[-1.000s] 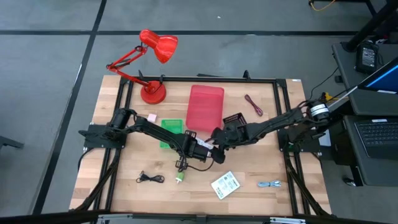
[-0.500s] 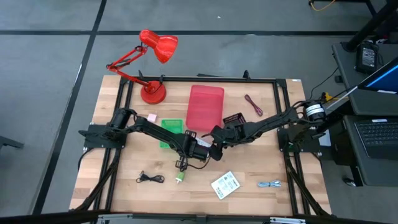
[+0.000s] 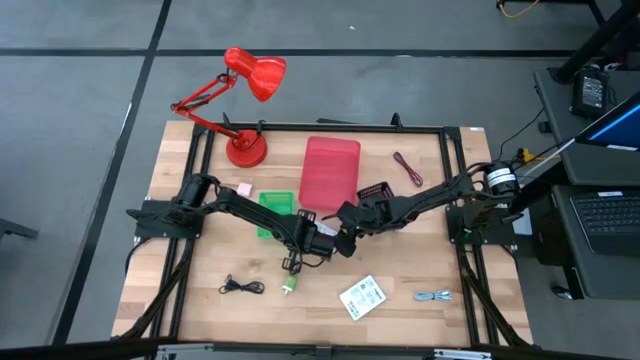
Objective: Pick and place items into bin
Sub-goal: Put the top white card reader box into the black bin
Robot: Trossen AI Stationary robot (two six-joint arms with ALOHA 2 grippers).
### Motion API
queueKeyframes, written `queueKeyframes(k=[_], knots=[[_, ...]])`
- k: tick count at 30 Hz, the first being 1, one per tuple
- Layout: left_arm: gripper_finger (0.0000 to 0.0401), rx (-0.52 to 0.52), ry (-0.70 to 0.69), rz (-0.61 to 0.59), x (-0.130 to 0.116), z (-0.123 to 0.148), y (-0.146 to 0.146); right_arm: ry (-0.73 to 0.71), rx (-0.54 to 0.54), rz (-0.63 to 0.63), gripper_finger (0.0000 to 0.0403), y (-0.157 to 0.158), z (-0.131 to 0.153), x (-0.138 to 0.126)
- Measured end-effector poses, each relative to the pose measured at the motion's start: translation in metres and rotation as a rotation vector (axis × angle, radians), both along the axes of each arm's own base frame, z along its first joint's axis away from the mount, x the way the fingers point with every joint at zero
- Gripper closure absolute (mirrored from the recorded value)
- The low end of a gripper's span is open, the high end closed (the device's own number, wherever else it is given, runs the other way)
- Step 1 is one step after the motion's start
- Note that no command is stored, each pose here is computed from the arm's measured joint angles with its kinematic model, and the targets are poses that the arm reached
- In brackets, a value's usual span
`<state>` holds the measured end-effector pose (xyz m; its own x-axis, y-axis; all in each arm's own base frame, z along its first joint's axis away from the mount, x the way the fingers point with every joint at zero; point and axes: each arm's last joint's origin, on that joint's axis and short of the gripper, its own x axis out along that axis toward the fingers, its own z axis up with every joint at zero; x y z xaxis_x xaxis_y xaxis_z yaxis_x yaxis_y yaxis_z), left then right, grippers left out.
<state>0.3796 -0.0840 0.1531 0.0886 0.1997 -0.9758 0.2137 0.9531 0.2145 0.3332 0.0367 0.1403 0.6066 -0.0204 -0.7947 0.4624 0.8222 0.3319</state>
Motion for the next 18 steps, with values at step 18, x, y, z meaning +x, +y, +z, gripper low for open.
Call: queueKeyframes(k=[18], knots=[[0.0399,0.002,-0.005,-0.001,0.0,0.0,0.0,-0.102,0.014,0.058,0.0185,0.012,0.011,0.008]])
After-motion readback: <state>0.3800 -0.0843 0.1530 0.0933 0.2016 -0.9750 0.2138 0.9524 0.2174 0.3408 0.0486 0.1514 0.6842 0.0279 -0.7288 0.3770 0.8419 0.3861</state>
